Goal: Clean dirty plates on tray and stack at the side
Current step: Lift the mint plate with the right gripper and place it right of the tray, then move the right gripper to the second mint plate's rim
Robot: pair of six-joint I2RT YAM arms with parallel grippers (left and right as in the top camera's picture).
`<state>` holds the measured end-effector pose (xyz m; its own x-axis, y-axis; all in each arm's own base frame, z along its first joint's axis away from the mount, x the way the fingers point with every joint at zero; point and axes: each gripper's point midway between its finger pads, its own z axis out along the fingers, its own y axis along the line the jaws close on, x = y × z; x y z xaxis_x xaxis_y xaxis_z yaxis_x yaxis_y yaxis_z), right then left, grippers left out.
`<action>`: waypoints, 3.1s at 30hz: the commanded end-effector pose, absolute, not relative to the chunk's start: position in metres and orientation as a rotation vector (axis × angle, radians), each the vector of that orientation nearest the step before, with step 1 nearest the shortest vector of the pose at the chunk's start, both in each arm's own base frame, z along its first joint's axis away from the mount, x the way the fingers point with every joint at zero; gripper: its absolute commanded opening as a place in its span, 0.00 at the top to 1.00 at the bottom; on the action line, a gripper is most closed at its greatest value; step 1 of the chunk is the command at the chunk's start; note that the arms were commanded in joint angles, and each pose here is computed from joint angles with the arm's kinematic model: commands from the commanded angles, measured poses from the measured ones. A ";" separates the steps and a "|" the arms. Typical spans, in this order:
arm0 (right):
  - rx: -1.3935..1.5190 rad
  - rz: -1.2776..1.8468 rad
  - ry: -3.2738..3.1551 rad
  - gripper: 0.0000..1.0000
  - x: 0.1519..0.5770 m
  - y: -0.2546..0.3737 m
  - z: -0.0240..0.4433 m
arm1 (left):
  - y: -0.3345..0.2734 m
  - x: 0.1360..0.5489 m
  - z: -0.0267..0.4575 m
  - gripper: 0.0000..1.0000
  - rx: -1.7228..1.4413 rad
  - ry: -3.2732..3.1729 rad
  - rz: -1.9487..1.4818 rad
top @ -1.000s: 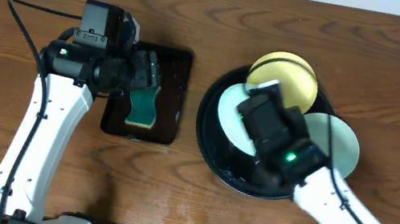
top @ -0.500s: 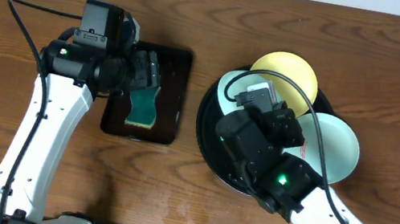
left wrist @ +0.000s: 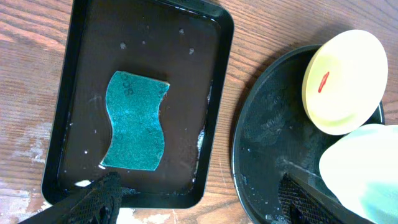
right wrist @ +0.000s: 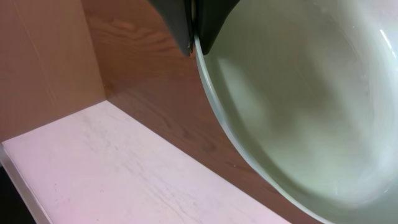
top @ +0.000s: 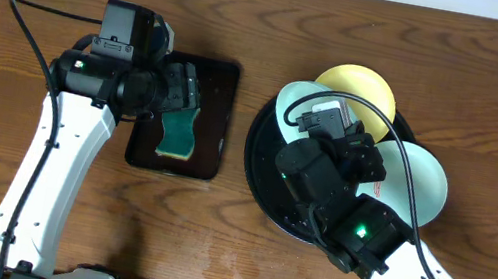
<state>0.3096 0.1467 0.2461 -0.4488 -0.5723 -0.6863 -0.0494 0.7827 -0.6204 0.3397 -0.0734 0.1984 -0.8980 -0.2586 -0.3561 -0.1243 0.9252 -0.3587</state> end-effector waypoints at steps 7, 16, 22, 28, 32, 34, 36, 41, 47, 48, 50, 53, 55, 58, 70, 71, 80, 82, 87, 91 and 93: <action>-0.432 -0.656 1.934 0.99 0.309 0.144 0.261 | -0.075 0.342 0.206 0.19 -0.261 2.662 -0.476; -0.389 -0.547 2.020 0.99 0.309 0.144 0.242 | -0.075 0.342 0.206 0.19 -0.261 2.662 -0.476; -0.329 -0.310 2.336 0.99 0.315 0.130 0.180 | -0.075 0.342 0.206 0.19 -0.261 2.662 -0.476; -0.059 0.086 2.453 0.99 0.322 0.104 0.188 | -0.075 0.342 0.206 0.19 -0.261 2.662 -0.476; 0.161 0.319 2.419 0.99 0.333 0.058 0.209 | -0.076 0.342 0.206 0.18 -0.261 2.662 -0.476; 0.292 0.356 2.399 0.99 0.335 0.025 0.212 | -0.076 0.342 0.206 0.19 -0.261 2.662 -0.476; 0.511 0.340 2.374 0.99 0.334 -0.023 0.207 | -0.075 0.342 0.206 0.19 -0.261 2.662 -0.476; 0.959 0.232 2.304 0.99 0.317 -0.127 0.180 | -0.075 0.342 0.206 0.18 -0.261 2.662 -0.476; 1.340 0.187 2.218 0.99 0.297 -0.208 0.131 | -0.075 0.342 0.206 0.18 -0.261 2.662 -0.476; 1.392 0.181 2.207 0.99 0.293 -0.218 0.122 | -0.075 0.342 0.206 0.18 -0.261 2.662 -0.476; 1.472 0.180 2.195 0.99 0.289 -0.232 0.104 | -0.075 0.342 0.206 0.18 -0.261 2.662 -0.476; 1.535 0.187 2.213 0.99 0.285 -0.242 0.079 | -0.075 0.342 0.206 0.18 -0.261 2.662 -0.476; 1.559 0.193 2.229 0.99 0.283 -0.243 0.069 | -0.076 0.342 0.206 0.18 -0.261 2.662 -0.476; 1.533 0.190 2.213 0.83 0.287 -0.247 0.073 | -0.075 0.342 0.206 0.18 -0.261 2.662 -0.476; 0.867 0.522 2.362 0.53 0.317 -0.136 0.151 | -0.076 0.342 0.206 0.18 -0.261 2.662 -0.476; 0.848 0.501 2.429 0.53 0.311 -0.124 0.145 | -0.075 0.342 0.206 0.18 -0.261 2.662 -0.476; 0.803 -0.107 2.751 0.55 0.283 -0.096 0.091 | -0.076 0.342 0.206 0.18 -0.261 2.662 -0.476; 0.782 -0.184 2.735 0.55 0.289 -0.098 0.086 | -0.075 0.342 0.206 0.18 -0.261 2.662 -0.476; 0.718 -0.127 2.731 0.62 0.305 -0.087 0.064 | -0.075 0.342 0.206 0.18 -0.261 2.662 -0.476; 0.676 -0.037 2.781 0.70 0.307 -0.074 0.048 | -0.075 0.342 0.206 0.18 -0.261 2.662 -0.476; 0.676 -0.039 2.787 0.77 0.307 -0.074 0.046 | -0.075 0.342 0.206 0.18 -0.261 2.662 -0.476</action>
